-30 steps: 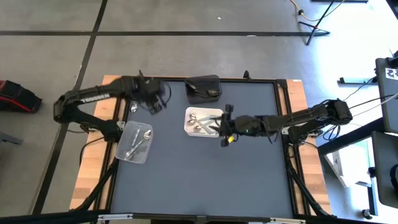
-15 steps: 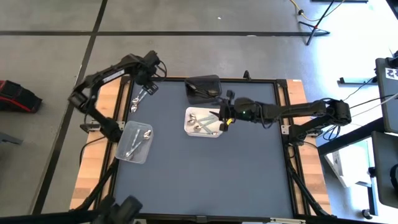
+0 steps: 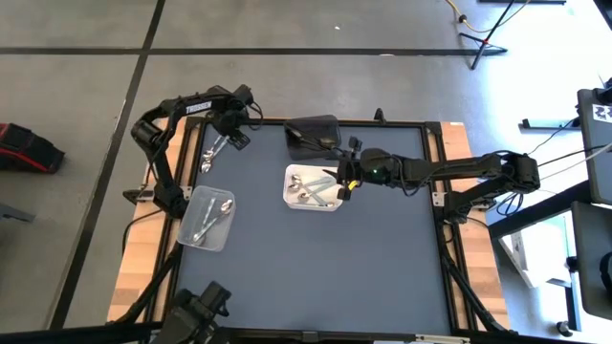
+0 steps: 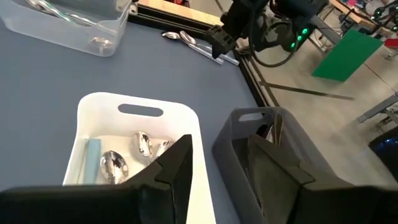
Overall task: Sort silverware by color (type)
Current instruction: Put the white green spoon into the transparent bin
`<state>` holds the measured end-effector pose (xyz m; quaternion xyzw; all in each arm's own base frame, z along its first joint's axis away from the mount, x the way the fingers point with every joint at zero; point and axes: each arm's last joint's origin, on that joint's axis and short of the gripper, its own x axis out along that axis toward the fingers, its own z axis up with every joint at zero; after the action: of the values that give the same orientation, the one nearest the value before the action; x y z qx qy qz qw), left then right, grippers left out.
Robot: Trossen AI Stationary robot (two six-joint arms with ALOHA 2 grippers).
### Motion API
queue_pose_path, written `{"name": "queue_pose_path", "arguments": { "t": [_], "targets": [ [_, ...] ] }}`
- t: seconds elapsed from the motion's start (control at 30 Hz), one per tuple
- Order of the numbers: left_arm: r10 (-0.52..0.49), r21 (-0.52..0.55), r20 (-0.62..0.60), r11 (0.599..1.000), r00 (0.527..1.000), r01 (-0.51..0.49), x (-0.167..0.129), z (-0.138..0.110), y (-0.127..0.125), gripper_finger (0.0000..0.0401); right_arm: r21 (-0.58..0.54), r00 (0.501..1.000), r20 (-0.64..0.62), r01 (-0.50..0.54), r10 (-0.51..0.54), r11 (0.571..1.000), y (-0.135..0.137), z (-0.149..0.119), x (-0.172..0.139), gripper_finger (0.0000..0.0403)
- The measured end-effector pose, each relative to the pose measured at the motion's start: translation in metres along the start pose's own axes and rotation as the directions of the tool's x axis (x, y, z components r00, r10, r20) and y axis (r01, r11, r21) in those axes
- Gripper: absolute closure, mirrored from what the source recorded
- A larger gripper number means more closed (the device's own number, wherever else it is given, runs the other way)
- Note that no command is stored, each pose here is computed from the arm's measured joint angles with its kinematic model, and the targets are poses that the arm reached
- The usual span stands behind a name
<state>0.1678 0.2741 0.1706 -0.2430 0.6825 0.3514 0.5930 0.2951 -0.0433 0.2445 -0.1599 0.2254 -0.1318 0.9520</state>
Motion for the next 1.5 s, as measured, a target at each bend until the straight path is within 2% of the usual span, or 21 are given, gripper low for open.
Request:
{"name": "queue_pose_path", "arguments": {
  "t": [0.23,0.43,0.73,0.9,1.0,1.37,1.5],
  "targets": [
    [-0.074,-0.016,-0.031,0.997,0.997,0.074,0.015,0.002,0.001,0.0229,0.02,1.0,-0.008,-0.003,0.004,1.0,0.001,-0.001,0.001,0.0259],
    [0.026,-0.034,-0.049,0.999,0.998,-0.028,0.029,0.001,0.008,0.0229,0.017,1.0,-0.019,-0.009,0.009,1.0,0.002,-0.004,0.005,0.0259],
    [0.036,-0.049,-0.046,0.998,0.998,-0.038,0.033,-0.001,0.009,0.0229,0.02,0.999,0.013,-0.049,0.049,0.999,0.004,-0.002,0.006,0.0259],
    [0.037,-0.016,-0.048,0.999,0.998,-0.038,0.038,-0.005,0.008,0.0234,0.02,0.999,0.014,-0.05,0.049,0.999,0.004,-0.002,0.006,0.0259],
    [0.026,0.007,-0.043,1.0,0.999,-0.025,0.039,-0.004,0.008,0.0252,0.02,0.999,0.014,-0.05,0.05,0.999,0.004,-0.002,0.006,0.0259],
    [-0.035,0.116,-0.017,0.993,0.999,0.037,0.039,-0.002,0.002,0.0356,0.018,0.999,0.016,-0.049,0.049,0.999,0.004,-0.002,0.006,0.0259],
    [-0.034,0.129,-0.011,0.991,0.999,0.035,0.037,0.0,-0.004,0.0374,0.018,0.999,0.017,-0.049,0.048,0.999,0.004,-0.002,0.006,0.0259]
  ]
}}
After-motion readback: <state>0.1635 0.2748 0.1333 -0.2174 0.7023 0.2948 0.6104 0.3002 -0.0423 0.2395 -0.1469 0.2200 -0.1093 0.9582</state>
